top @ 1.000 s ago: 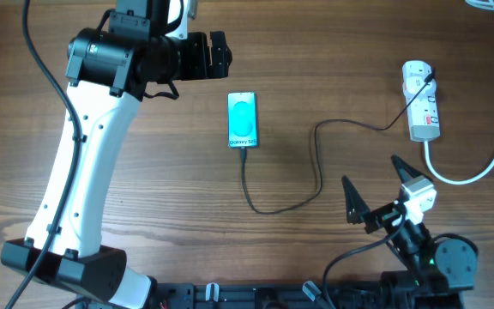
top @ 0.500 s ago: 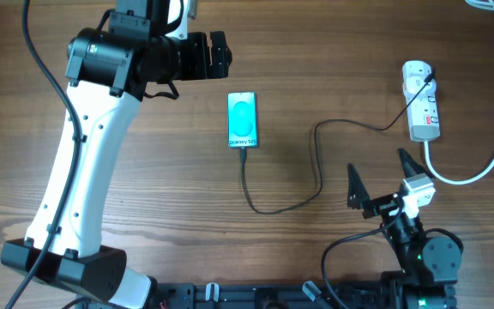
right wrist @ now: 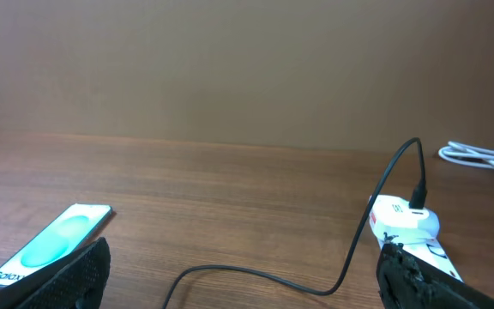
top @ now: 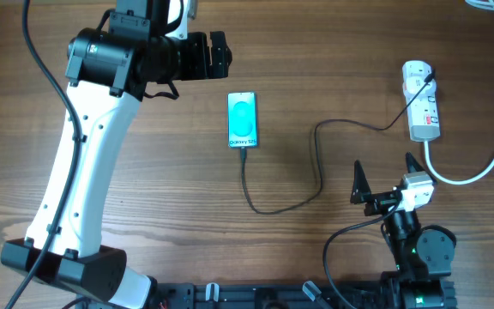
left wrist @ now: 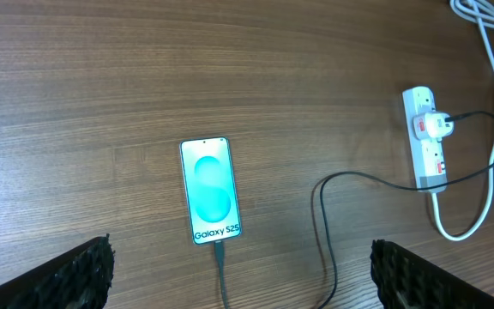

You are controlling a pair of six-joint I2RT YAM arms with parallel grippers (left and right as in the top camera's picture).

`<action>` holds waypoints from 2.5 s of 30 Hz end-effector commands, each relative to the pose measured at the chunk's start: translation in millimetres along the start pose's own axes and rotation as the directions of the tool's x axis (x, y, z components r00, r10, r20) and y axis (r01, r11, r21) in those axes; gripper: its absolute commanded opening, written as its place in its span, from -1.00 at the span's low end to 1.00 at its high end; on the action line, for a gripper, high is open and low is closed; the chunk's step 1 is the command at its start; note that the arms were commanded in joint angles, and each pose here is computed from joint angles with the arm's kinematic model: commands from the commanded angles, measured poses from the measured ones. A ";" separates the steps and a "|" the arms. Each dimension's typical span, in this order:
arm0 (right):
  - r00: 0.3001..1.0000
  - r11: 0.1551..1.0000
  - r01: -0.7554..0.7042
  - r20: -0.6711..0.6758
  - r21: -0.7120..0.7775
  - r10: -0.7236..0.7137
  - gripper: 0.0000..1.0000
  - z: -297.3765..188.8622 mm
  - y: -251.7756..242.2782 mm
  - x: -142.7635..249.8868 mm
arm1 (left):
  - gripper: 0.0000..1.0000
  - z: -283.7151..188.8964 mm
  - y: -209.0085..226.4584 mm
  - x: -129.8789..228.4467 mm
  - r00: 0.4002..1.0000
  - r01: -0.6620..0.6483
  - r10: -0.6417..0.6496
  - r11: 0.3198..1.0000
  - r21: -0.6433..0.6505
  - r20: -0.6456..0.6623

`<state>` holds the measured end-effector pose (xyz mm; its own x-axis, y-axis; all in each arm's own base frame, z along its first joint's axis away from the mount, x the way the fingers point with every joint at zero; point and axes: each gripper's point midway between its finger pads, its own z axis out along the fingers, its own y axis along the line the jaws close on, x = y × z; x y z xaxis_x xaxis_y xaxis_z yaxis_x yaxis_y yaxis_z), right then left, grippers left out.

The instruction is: Plug charger to phone and switch on socket

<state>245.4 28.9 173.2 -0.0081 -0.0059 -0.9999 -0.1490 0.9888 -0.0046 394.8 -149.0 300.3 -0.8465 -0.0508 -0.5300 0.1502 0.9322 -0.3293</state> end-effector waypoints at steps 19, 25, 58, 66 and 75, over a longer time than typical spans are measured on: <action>1.000 0.999 0.020 0.012 0.027 -0.020 0.99 -0.7 -4.4 -2.5 | 1.00 3.2 3.6 0.0 1.000 0.001 -0.001 1.000 -0.008 -0.006; 1.000 0.999 0.020 0.012 0.027 -0.020 1.00 -0.7 -4.4 -2.5 | 1.00 3.2 3.6 0.0 1.000 0.001 -0.001 1.000 -0.008 -0.006; 1.000 0.999 0.020 0.012 0.027 -0.020 0.99 -0.7 -4.4 -2.5 | 1.00 -18.2 38.0 99.2 0.989 0.021 -0.036 0.994 -0.108 -0.142; 1.000 0.999 0.019 0.012 0.027 -0.020 1.00 -0.7 -4.4 -2.5 | 1.00 -39.0 43.0 122.9 0.996 0.013 -0.022 0.995 -0.103 -0.083; 1.000 0.999 0.020 0.012 0.027 -0.020 0.99 -0.7 -4.5 -2.5 | 1.00 -29.9 71.6 180.0 1.000 0.028 -0.028 0.994 -0.106 0.003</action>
<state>245.7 27.0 173.3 -0.0068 -0.0104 -0.9999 -0.1381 0.9904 -0.0093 246.7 -93.2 200.6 -0.8832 -0.0535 -0.4659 0.0837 0.9595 -0.2689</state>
